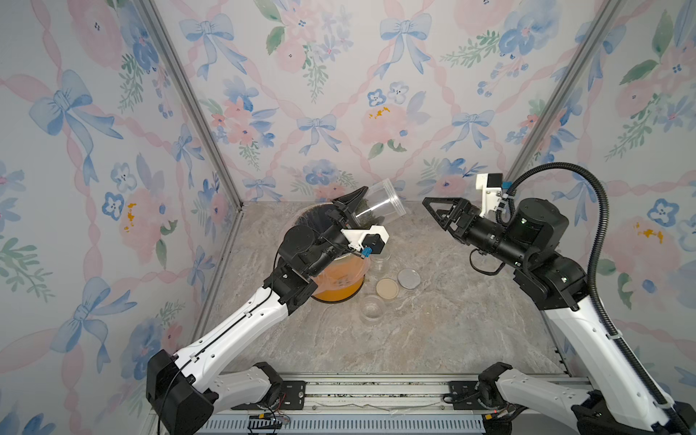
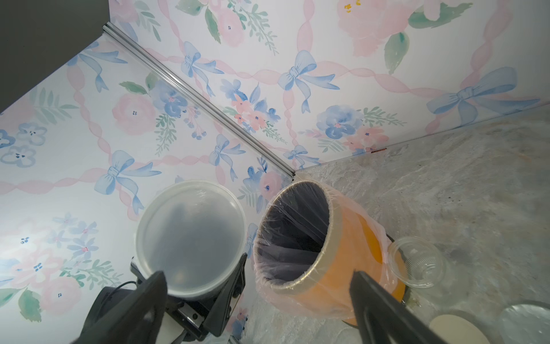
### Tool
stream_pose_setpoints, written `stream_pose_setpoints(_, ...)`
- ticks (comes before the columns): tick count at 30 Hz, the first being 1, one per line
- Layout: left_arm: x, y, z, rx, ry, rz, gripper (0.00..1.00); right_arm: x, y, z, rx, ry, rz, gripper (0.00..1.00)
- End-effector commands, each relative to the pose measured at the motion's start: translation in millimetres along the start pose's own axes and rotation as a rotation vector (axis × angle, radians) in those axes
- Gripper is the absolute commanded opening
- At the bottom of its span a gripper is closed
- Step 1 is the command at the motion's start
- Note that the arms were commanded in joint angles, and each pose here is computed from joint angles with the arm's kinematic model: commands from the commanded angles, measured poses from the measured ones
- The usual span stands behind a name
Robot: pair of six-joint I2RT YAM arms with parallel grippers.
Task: Empty moldy tea leaves from jars
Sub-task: Unscrew the lid from the jar.
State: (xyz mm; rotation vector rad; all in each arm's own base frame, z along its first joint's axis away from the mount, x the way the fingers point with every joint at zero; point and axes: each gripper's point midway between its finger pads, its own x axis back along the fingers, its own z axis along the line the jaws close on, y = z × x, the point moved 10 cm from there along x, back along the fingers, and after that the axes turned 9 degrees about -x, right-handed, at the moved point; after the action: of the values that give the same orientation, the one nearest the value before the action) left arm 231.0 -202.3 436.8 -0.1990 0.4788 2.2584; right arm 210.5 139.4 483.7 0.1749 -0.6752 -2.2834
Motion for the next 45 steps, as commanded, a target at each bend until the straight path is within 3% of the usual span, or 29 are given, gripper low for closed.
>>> stream_pose_setpoints(1, -3, -1, 14, -0.108, 0.093, 0.055, 0.53, -14, 7, 18, -0.013, 0.064, -0.034, 0.96)
stream_pose_setpoints(17, -10, 3, 24, -0.131, 0.119, 0.032, 0.52, -60, 5, 42, -0.037, 0.171, 0.042, 0.97)
stream_pose_setpoints(29, -15, 0, 19, -0.114, 0.106, 0.034, 0.52, -69, 2, 50, -0.036, 0.215, 0.053, 0.97)
stream_pose_setpoints(45, -14, 2, 26, -0.111, 0.132, 0.035, 0.51, -85, -4, 35, -0.052, 0.155, 0.082, 0.97)
